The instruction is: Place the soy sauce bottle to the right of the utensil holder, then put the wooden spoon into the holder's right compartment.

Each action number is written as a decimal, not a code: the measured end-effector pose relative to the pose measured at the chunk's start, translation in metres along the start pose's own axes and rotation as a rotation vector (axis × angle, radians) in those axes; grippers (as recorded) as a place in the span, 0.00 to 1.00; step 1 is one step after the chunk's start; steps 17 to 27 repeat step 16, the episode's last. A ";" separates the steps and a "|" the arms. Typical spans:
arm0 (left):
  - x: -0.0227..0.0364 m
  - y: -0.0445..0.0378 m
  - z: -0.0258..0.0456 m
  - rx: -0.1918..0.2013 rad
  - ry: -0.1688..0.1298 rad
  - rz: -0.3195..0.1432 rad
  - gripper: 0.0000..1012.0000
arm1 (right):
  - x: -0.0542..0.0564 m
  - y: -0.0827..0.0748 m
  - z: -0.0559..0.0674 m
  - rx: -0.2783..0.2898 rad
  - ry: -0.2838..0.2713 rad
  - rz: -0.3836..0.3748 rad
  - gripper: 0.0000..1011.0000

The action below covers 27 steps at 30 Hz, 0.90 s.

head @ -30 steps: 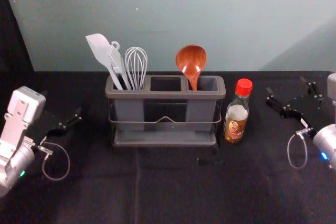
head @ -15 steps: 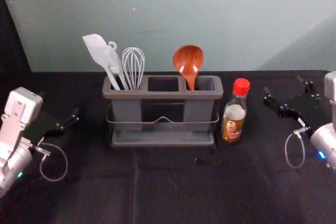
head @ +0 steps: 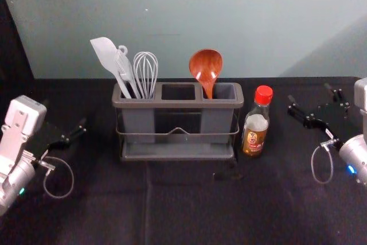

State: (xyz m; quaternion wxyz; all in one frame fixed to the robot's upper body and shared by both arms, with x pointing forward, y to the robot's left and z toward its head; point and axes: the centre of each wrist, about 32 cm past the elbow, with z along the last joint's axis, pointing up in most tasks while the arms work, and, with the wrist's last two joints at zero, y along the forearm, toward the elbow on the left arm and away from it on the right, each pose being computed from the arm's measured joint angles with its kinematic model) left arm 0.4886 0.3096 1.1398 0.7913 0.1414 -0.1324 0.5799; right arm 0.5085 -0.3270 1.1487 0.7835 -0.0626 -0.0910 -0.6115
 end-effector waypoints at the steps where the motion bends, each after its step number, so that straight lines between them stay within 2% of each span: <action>1: 0.0000 0.0000 0.0000 0.000 0.000 0.000 1.00 | 0.000 0.000 0.000 0.000 0.000 0.000 0.99; 27: 0.0000 0.0000 0.0000 0.000 0.000 0.000 1.00 | 0.000 0.000 0.000 0.000 0.000 0.000 0.99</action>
